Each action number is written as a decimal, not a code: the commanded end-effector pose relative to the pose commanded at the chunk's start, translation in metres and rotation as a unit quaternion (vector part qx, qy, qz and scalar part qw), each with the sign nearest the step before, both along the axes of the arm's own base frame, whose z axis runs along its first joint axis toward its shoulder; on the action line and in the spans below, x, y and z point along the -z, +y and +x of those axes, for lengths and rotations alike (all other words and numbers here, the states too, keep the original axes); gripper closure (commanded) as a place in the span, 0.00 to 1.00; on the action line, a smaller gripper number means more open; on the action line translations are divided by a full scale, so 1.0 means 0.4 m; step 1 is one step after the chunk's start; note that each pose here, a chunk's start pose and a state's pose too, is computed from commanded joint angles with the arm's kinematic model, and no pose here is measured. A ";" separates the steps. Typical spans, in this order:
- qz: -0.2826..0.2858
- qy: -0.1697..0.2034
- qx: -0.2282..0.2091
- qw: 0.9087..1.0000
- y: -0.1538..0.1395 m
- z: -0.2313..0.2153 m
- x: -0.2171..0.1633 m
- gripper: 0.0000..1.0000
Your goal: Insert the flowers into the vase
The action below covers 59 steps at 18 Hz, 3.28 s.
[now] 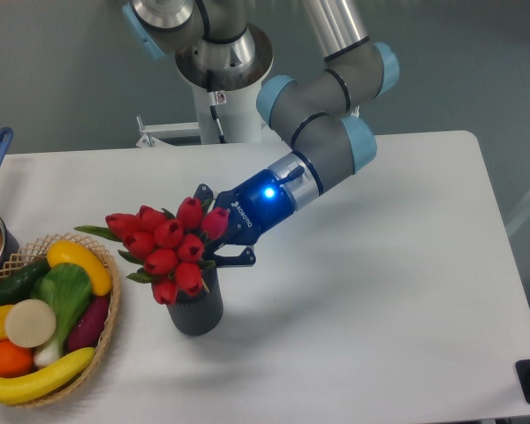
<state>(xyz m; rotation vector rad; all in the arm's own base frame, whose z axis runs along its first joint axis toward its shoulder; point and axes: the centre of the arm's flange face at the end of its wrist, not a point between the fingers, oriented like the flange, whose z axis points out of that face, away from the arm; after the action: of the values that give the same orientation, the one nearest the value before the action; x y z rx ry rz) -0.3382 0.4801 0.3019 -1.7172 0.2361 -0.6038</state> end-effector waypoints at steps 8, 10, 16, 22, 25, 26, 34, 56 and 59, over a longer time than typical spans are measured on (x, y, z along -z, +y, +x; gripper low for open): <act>-0.016 0.002 0.009 1.000 0.016 0.016 0.041 0.74; -0.016 0.002 0.010 1.000 0.018 0.016 0.049 0.72; -0.009 0.014 0.013 1.000 0.020 0.013 0.073 0.52; -0.039 0.042 0.013 0.998 0.018 0.010 0.090 0.20; -0.043 0.050 0.013 0.998 0.017 0.009 0.090 0.15; -0.042 0.052 0.013 0.998 0.017 0.008 0.088 0.09; -0.049 0.123 -0.027 0.991 -0.066 -0.041 -0.057 0.00; -0.356 0.518 -0.039 0.777 -0.613 -0.241 -0.457 0.00; -0.372 0.536 0.019 0.758 -0.676 -0.262 -0.462 0.00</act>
<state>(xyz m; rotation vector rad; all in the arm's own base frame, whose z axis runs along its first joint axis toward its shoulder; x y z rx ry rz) -0.4431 0.2096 0.4868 -2.7020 0.9339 0.4389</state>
